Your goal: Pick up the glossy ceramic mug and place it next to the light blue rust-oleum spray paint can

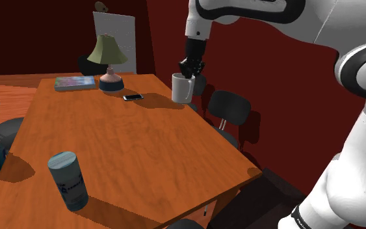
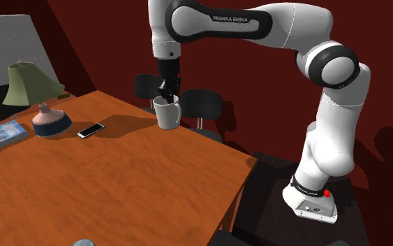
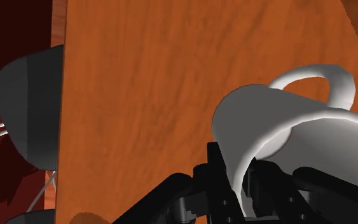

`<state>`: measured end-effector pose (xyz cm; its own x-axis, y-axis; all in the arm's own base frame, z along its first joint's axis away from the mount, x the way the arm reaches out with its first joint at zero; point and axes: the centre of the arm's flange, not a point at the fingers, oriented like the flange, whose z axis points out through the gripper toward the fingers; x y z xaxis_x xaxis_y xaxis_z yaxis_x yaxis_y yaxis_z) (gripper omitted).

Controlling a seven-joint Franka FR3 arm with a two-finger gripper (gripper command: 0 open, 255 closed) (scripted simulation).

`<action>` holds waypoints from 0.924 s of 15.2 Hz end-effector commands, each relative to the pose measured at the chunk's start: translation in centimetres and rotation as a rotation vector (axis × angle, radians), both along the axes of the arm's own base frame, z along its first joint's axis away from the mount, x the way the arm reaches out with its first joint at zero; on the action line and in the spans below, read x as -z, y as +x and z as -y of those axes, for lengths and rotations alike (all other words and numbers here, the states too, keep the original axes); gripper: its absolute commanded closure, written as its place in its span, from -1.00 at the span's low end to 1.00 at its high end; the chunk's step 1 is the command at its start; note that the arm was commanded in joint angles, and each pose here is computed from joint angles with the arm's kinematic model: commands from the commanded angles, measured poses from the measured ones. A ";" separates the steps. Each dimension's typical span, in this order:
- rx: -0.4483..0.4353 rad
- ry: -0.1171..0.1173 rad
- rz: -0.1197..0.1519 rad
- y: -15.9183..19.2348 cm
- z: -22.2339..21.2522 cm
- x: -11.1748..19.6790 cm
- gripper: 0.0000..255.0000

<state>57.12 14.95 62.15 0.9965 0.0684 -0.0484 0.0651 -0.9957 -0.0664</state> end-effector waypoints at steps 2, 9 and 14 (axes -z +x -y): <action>0.002 0.000 0.000 -1.3 -3.7 0.3 1.00; 0.002 0.000 0.000 -4.6 -12.4 0.3 1.00; 0.002 0.000 0.000 -6.9 -18.6 0.3 1.00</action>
